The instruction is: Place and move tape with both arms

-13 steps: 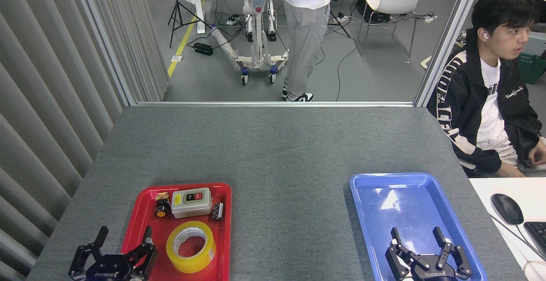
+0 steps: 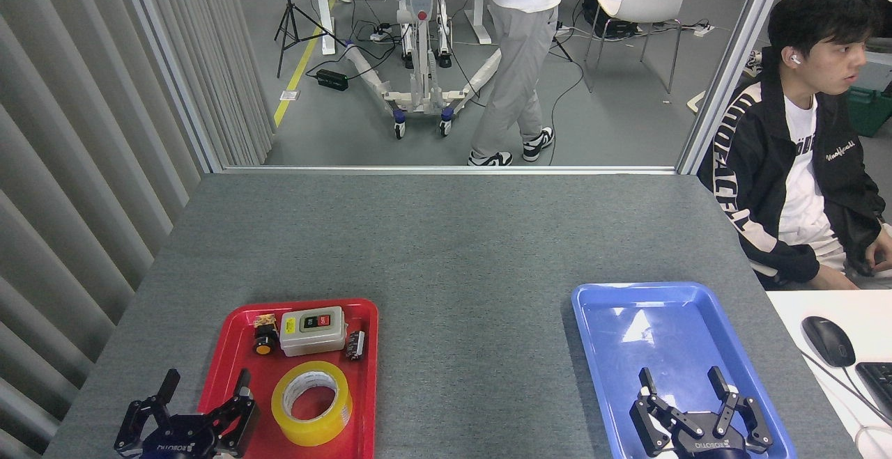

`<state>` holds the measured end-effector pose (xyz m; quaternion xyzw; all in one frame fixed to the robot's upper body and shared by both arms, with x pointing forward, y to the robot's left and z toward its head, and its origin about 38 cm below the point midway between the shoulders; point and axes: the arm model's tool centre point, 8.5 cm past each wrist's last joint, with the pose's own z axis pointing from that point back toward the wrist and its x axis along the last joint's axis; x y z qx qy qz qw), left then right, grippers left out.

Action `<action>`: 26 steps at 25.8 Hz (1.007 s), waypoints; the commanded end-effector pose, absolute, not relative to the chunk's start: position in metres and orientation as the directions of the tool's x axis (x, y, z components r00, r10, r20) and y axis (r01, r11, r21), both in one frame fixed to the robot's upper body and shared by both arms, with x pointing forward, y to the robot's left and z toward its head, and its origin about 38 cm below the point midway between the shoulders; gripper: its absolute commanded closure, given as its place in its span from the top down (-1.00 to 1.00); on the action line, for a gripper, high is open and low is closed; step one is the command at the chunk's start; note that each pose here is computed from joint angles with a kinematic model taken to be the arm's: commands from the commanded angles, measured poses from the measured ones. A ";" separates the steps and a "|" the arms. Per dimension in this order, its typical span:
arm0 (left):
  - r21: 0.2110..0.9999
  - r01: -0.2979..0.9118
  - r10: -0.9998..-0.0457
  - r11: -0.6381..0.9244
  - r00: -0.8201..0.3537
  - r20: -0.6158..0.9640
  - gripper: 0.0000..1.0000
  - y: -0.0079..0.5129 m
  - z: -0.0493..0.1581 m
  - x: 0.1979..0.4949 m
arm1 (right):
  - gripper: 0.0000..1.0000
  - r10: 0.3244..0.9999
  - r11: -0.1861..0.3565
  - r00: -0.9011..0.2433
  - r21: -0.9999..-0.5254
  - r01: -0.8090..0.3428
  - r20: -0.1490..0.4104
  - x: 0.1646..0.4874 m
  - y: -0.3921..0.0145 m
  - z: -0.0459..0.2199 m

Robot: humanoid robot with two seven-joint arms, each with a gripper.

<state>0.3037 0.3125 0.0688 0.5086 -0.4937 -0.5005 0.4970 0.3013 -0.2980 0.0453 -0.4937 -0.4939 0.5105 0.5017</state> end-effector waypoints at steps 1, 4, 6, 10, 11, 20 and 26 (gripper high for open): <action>1.000 -0.008 -1.000 -0.016 0.008 -0.016 1.00 0.311 0.069 0.304 | 0.99 1.000 -0.007 -0.013 -1.000 -0.023 -0.007 0.301 -0.297 0.046; 1.000 -0.006 -1.000 -0.016 0.007 -0.016 1.00 0.311 0.068 0.304 | 0.99 1.000 -0.004 -0.015 -1.000 -0.020 -0.003 0.301 -0.296 0.046; 1.000 -0.006 -1.000 -0.014 0.004 -0.014 1.00 0.310 0.068 0.304 | 0.99 1.000 -0.002 -0.014 -1.000 -0.021 -0.002 0.301 -0.296 0.045; 1.000 -0.006 -1.000 -0.008 0.003 -0.007 1.00 0.308 0.068 0.304 | 0.99 1.000 -0.001 -0.014 -1.000 -0.020 0.000 0.301 -0.295 0.045; 1.000 -0.009 -1.000 -0.007 0.000 -0.007 1.00 0.308 0.068 0.304 | 0.99 1.000 -0.001 -0.014 -1.000 -0.020 0.000 0.301 -0.295 0.045; 0.999 -0.029 -0.996 0.033 -0.081 0.030 1.00 0.310 0.076 0.306 | 0.99 1.000 0.005 -0.012 -1.000 -0.018 0.005 0.301 -0.293 0.044; 0.998 -0.047 -0.996 0.051 -0.075 0.048 1.00 0.315 0.083 0.314 | 0.99 1.000 0.004 -0.014 -1.000 -0.018 0.004 0.301 -0.294 0.044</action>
